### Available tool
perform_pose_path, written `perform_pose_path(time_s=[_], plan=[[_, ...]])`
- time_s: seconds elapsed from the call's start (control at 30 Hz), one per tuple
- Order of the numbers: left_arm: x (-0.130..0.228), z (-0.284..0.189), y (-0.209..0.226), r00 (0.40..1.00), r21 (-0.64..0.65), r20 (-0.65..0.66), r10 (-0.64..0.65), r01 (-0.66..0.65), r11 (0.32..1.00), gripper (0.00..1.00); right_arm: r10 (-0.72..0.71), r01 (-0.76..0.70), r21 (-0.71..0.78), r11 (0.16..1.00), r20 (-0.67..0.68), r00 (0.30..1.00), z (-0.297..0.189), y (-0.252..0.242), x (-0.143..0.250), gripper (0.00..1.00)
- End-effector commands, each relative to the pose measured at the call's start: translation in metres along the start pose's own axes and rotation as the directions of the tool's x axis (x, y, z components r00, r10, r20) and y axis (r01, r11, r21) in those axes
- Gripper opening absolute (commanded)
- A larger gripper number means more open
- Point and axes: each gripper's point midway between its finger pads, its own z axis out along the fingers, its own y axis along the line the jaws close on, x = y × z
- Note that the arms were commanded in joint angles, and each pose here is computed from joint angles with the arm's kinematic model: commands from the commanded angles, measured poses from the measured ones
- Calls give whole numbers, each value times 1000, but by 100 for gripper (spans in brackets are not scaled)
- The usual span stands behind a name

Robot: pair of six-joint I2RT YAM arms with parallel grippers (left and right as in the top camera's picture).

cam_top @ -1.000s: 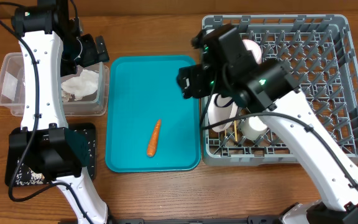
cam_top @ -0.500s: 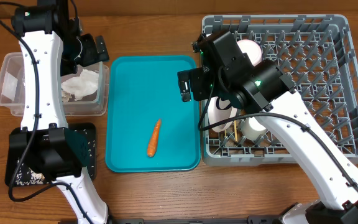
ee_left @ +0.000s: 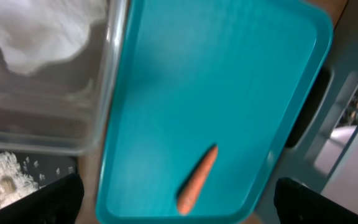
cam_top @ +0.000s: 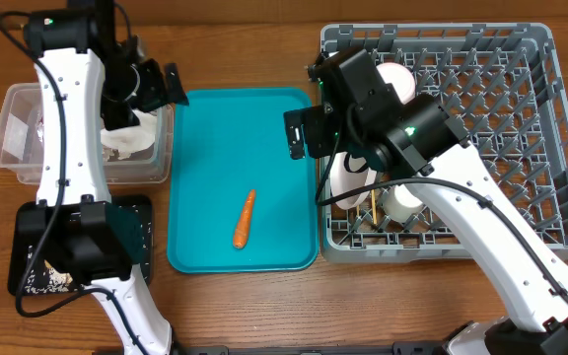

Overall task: Sort waste into correct bins and load items into the dishwasher
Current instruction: 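Move the left gripper over the carrot on the teal tray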

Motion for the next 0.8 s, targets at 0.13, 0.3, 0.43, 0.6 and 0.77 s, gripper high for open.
perform_pose_path(time_s=[0.13,0.3,0.43,0.6,0.77], plan=[[37,40,-24,980,-56,-167,104,-115,992,100,114,-112,114,987,-8,994,0,-62,-6,100],[60,65,-30,958,-84,-251,137,-163,983,100,213,-205,191,960,-21,977,-6,-110,-3,100],[70,82,-36,947,-85,-278,161,-191,978,100,272,-262,230,937,-13,962,-10,-139,-2,100],[71,89,-40,945,-76,-279,172,-201,977,91,307,-298,251,921,3,952,-14,-156,-2,100],[90,93,-39,926,-96,-345,153,-197,976,75,309,-299,252,920,3,951,-14,-157,-2,100]])
